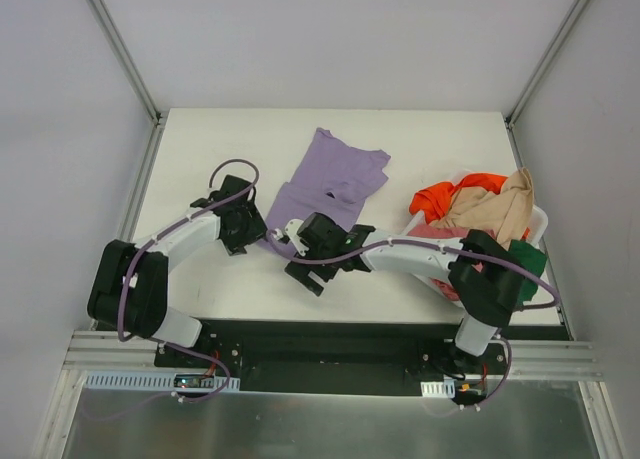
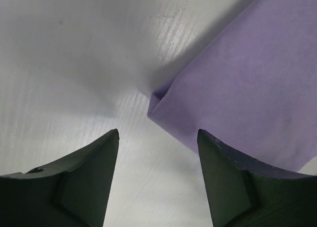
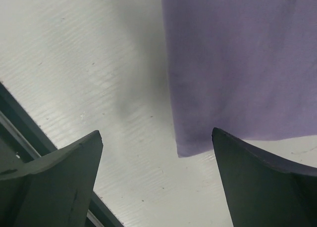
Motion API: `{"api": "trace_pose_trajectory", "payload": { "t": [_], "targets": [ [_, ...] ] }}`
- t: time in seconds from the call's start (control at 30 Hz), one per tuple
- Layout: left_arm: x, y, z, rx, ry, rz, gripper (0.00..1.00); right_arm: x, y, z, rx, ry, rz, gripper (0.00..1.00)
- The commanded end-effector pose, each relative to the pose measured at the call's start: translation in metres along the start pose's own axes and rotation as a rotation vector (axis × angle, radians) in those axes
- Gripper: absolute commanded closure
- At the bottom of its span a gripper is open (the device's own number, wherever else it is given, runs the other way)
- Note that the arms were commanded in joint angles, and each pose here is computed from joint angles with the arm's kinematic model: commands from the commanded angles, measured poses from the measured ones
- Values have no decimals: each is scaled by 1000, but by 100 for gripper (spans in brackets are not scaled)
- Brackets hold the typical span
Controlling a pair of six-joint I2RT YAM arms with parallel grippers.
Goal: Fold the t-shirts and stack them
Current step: Grab one side of the 2/3 rectangular tshirt with both arms
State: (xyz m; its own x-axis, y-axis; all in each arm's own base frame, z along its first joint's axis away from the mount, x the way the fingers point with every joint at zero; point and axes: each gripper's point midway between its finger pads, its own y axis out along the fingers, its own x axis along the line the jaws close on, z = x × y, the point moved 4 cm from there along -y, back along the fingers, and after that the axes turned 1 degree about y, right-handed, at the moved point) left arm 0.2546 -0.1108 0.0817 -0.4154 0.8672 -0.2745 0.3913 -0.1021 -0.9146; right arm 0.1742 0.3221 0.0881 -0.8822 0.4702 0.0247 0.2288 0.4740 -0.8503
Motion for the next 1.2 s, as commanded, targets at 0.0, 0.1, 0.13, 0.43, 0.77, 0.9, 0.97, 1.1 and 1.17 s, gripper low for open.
{"api": "trace_pose_trajectory", "payload": {
  "t": [0.0,0.1,0.13,0.43,0.77,0.9,0.97,1.1,1.17],
  "targets": [
    [-7,11,-6,10,-27,14,42,-9,1,-3,51,-27,78,9],
    [-9,17,-3,45,-27,22,51,-10,6,3,77,-30,81,15],
    [-7,21,-2,49,-30,8,54,-9,8,7,89,-33,79,19],
    [-1,38,-2,77,-36,-43,81,-16,25,25,186,-37,121,52],
    [6,24,-2,57,-34,-36,100,-7,23,26,208,-18,67,100],
    [19,-5,-5,-46,-49,-53,100,33,-3,6,115,-16,-125,100],
    [30,-22,-4,-102,-66,-77,100,57,-19,-3,64,-18,-236,100],
    [51,-64,-1,-213,-95,-97,100,106,-53,-22,-35,17,-514,100],
    [62,-86,-1,-286,-117,-99,100,129,-70,-30,-79,17,-664,99]
  ]
}}
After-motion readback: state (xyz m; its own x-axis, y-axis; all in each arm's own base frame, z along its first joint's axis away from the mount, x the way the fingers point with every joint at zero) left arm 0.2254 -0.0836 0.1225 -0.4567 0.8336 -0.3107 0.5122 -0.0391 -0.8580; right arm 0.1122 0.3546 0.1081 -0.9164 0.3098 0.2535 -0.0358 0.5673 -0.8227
